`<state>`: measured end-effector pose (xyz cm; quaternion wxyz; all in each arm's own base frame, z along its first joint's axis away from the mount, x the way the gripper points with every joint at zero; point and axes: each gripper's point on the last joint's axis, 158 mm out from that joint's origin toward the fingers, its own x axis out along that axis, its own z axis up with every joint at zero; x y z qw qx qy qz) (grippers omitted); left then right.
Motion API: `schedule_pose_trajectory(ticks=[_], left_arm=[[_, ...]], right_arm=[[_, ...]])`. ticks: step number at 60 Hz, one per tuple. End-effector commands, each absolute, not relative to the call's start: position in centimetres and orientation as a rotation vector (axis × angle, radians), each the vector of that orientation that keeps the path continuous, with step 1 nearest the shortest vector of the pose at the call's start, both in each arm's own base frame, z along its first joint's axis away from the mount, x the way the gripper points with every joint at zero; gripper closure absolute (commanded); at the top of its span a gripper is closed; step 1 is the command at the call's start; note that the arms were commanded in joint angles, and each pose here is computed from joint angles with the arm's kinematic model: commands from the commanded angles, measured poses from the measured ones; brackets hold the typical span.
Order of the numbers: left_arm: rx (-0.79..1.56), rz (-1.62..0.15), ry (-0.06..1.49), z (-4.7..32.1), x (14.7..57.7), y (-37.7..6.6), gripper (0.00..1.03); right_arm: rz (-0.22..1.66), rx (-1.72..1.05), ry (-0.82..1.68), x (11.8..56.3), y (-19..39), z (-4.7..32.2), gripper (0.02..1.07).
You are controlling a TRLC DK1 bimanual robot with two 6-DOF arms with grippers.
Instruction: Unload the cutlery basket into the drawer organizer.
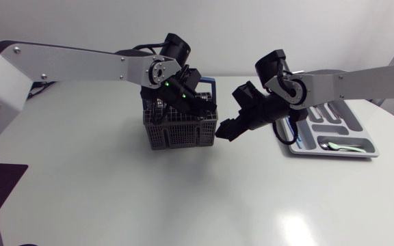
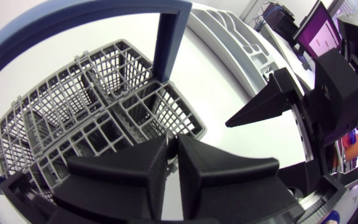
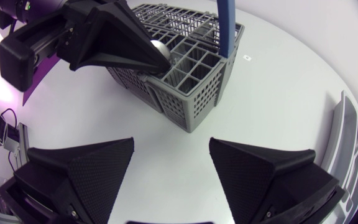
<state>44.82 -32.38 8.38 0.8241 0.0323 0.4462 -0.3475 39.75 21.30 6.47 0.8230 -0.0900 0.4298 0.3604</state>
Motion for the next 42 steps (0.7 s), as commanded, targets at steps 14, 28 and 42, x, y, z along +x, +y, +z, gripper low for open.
schedule_pose_trajectory(ticks=[14,28,42], left_arm=[[0.083,-0.707,0.968,7.38,44.34,-31.26,0.99],[0.053,-0.719,0.972,7.56,44.49,-31.07,0.99],[0.042,-0.733,0.971,7.85,44.36,-31.10,0.99]], right_arm=[[0.777,-0.198,0.915,39.17,21.06,6.18,0.20],[0.777,-0.198,0.914,39.17,21.13,6.20,0.20],[0.779,-0.198,0.914,39.10,21.18,6.21,0.20]])
